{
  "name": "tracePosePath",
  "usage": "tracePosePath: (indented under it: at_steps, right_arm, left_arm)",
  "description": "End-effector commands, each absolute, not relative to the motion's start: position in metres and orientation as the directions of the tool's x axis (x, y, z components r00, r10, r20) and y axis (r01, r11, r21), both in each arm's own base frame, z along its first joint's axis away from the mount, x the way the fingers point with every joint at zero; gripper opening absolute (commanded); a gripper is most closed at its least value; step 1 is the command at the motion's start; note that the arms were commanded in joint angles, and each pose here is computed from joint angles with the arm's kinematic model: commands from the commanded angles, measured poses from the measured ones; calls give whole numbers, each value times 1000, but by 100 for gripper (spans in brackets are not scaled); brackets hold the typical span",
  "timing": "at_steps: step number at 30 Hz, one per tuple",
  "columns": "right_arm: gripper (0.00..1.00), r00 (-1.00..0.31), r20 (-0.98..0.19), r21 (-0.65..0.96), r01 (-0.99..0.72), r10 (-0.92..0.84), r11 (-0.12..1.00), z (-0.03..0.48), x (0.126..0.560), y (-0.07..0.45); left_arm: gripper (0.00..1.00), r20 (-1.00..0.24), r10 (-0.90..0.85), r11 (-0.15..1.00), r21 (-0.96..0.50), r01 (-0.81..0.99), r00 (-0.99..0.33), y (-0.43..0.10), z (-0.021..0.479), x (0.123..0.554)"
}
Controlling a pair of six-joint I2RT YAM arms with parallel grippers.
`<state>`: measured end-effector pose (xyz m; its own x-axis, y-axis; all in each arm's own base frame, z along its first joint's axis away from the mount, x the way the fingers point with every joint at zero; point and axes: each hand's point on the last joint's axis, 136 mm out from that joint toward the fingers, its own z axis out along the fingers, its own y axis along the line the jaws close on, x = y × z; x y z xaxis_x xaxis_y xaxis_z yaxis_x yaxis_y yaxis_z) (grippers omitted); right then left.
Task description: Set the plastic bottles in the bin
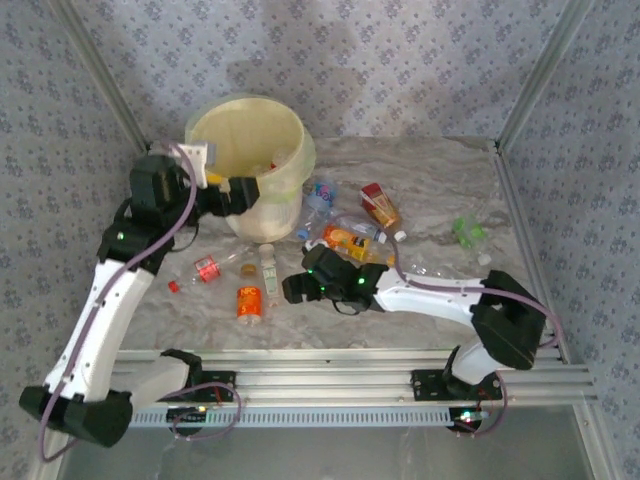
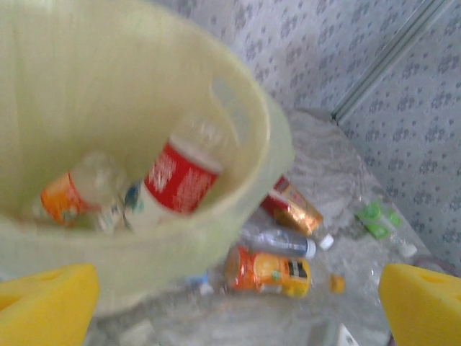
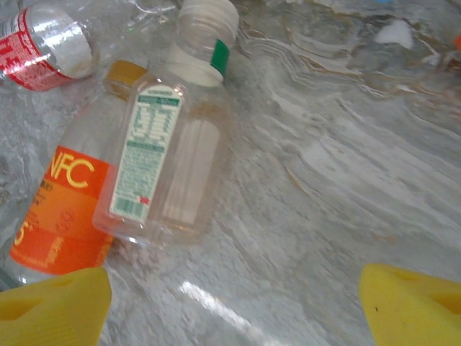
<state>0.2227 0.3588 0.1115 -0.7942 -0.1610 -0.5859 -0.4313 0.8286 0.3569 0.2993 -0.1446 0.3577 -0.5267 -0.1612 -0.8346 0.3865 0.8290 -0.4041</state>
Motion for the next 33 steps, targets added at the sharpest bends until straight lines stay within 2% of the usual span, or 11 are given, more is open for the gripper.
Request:
tracePosePath:
  at_steps: [1,9,19,30,33]
  right_arm:
    - [91,-794,-596,381,-410,-119,828,115,231,381]
    - [90,-813,-563,395,-423,-148,816,94,233,412]
    - [81,-834,-521,404,-430,-184,807,72,233,434]
    - [84,-840,-498,399,-442,-216,803,61,231,445]
    - [88,-843,-492,391,-439,-220,809,59,232,446]
  left_arm:
    - [100,-776,-213,802,-486,347,-594,-141,331,270]
    - [100,-770,-228,798,-499,339,-596,-129,295,232]
    - [100,-798,-255,809,-485,332,-545,-117,288,216]
    - [100,-790,-254,800,-496,337,-558,-121,282,218]
    - [100,-784,-260,793,-506,339,-563,-123,282,219]
